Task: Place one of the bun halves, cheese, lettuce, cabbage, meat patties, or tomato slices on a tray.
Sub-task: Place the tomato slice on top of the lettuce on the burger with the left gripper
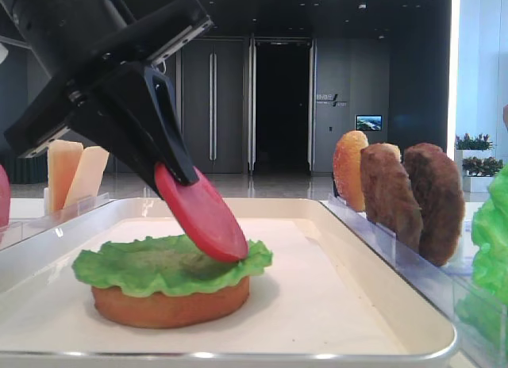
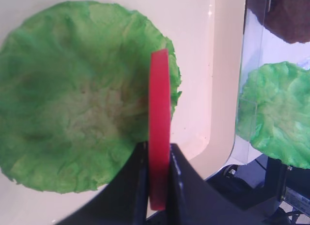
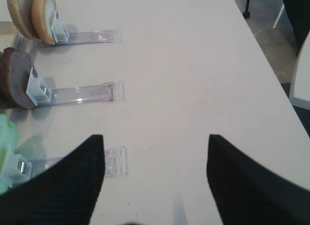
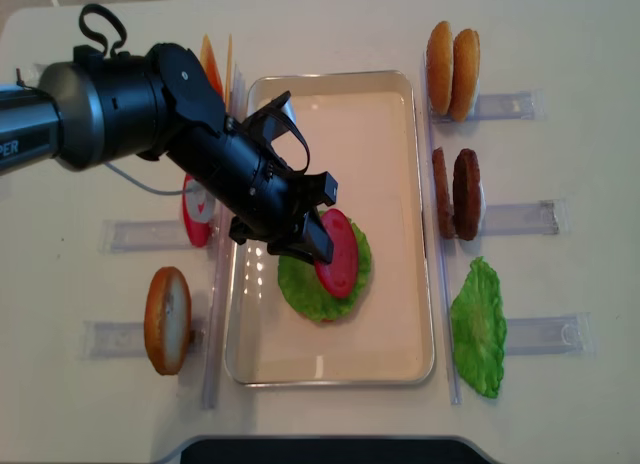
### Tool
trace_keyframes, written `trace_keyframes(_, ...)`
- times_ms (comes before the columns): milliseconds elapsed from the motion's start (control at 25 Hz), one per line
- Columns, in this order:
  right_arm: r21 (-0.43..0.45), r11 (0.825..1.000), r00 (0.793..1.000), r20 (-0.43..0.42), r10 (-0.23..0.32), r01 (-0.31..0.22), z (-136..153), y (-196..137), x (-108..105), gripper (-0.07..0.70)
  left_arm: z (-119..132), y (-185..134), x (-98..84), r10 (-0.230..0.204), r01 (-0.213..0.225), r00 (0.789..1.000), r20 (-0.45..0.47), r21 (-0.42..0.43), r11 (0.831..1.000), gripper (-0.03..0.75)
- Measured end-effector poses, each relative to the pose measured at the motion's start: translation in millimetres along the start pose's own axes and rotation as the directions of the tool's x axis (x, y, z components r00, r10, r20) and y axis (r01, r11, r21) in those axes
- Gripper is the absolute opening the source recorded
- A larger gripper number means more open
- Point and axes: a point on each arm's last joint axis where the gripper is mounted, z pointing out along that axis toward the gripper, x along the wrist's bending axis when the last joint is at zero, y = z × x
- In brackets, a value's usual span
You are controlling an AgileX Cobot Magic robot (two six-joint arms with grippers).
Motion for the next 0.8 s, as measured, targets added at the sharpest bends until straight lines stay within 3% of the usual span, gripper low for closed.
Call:
trace_keyframes(240,0.000,1.000,1.000,0.000,0.000,0.000,0.0,0.0,0.0,0.464,1.3,0.7,0.8,-0.002,0.002,1.000,-0.002,-0.002,1.000,0.056)
trace_keyframes(360,0.000,1.000,1.000,0.000,0.000,0.000,0.0,0.0,0.0,0.464,1.3,0.7,0.8,-0.002,0.002,1.000,-0.003,-0.001,1.000,0.110)
trace_keyframes(520,0.000,1.000,1.000,0.000,0.000,0.000,0.0,0.0,0.0,0.464,1.3,0.5,0.9,-0.002,0.002,1.000,-0.004,0.000,1.000,0.290)
trace_keyframes(680,0.000,1.000,1.000,0.000,0.000,0.000,0.0,0.0,0.0,0.464,0.6,-1.4,1.9,-0.011,0.012,1.000,-0.018,0.018,1.000,0.542)
trace_keyframes(800,0.000,1.000,1.000,0.000,0.000,0.000,0.0,0.0,0.0,0.464,-5.6,-3.5,1.5,-0.008,0.009,0.999,-0.043,0.014,1.000,0.631)
